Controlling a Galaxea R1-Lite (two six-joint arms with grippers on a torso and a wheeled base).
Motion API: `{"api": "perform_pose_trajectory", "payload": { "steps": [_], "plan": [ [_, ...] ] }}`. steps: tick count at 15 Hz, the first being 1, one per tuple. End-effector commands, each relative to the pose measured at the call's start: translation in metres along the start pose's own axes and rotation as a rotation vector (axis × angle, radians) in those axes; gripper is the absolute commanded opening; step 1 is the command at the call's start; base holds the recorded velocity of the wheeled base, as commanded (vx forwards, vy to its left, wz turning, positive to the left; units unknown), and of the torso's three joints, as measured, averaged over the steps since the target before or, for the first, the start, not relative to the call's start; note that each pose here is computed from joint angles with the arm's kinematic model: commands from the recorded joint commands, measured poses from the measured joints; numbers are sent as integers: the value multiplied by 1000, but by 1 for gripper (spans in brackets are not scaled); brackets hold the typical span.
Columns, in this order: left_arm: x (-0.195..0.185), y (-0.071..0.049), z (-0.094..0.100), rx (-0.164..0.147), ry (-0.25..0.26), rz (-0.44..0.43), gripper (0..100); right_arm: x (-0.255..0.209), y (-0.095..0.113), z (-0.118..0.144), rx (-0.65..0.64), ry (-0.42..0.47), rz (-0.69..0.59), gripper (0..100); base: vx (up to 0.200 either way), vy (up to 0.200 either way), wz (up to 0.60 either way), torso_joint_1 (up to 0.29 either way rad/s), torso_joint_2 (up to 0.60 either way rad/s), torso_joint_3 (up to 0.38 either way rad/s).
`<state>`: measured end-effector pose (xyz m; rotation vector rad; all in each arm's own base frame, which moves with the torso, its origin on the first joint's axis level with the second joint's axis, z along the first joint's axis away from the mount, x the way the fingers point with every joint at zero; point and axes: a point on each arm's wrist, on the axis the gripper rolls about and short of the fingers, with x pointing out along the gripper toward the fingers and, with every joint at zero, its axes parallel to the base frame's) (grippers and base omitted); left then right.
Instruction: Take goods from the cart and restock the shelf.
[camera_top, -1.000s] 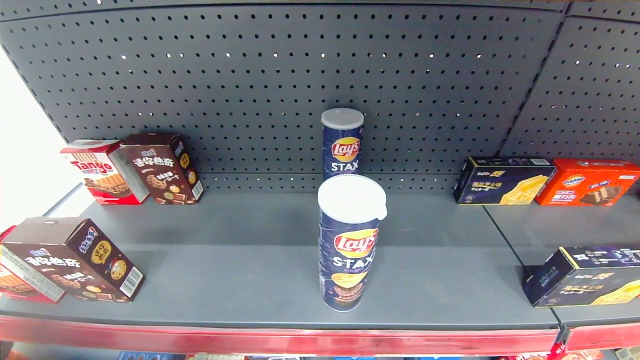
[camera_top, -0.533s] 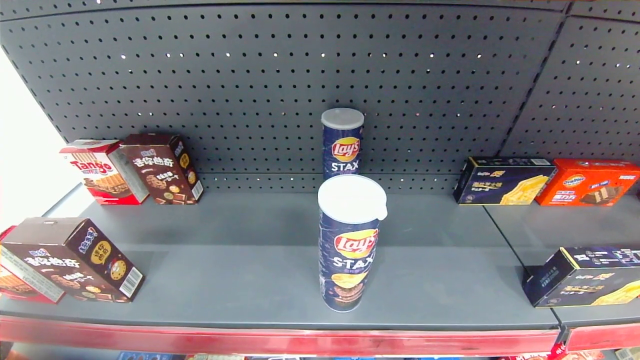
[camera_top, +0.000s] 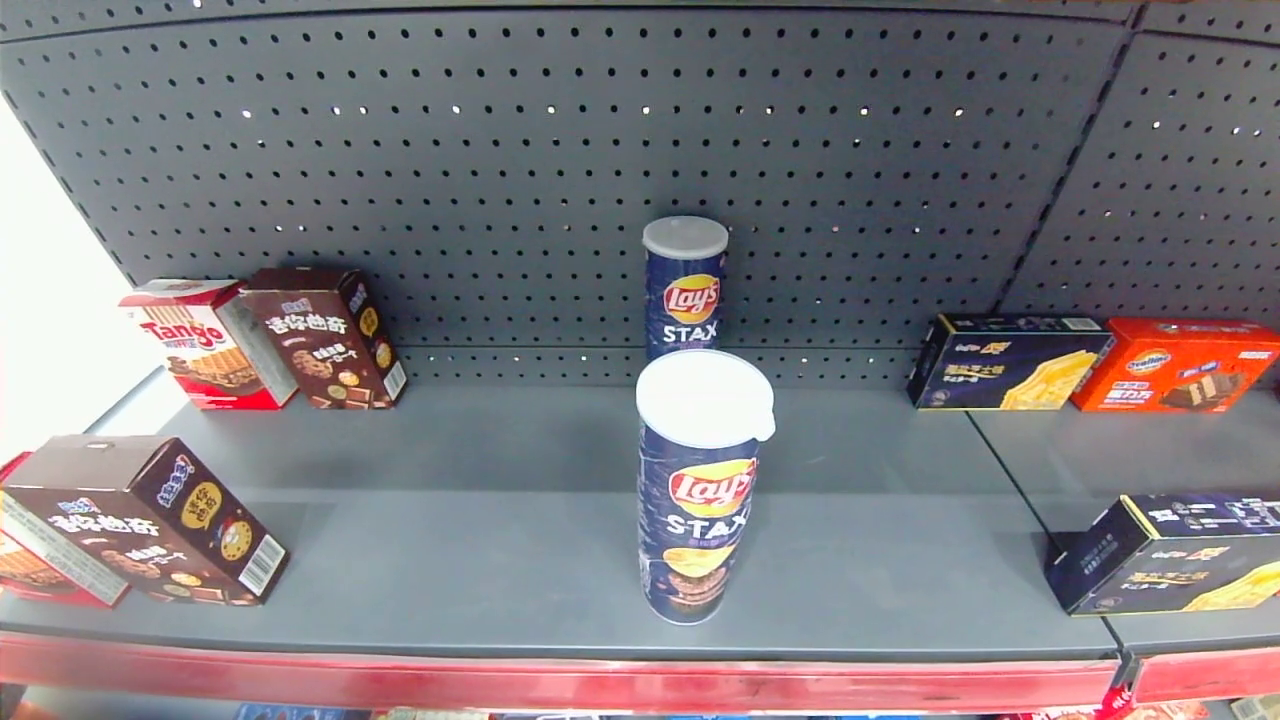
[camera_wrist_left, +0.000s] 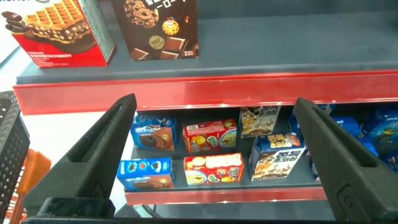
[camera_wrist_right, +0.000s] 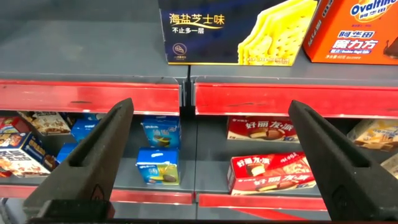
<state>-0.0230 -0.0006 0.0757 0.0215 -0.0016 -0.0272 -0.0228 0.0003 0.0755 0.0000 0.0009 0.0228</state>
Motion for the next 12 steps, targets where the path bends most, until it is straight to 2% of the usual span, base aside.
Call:
{"api": "perform_pose_trajectory", "payload": {
  "steps": [1, 6, 8, 12],
  "plan": [
    [0, 0, 0, 0, 1, 0, 100, 0, 0, 0, 0, 1, 0, 100, 0, 0, 0, 0, 0, 0],
    [0, 0, 0, 0, 1, 0, 100, 0, 0, 0, 0, 1, 0, 100, 0, 0, 0, 0, 0, 0],
    [0, 0, 0, 9, 1, -3, 100, 0, 0, 0, 0, -1, 0, 100, 0, 0, 0, 0, 0, 0],
    [0, 0, 0, 3, 1, 0, 100, 0, 0, 0, 0, 1, 0, 100, 0, 0, 0, 0, 0, 0]
  ]
}}
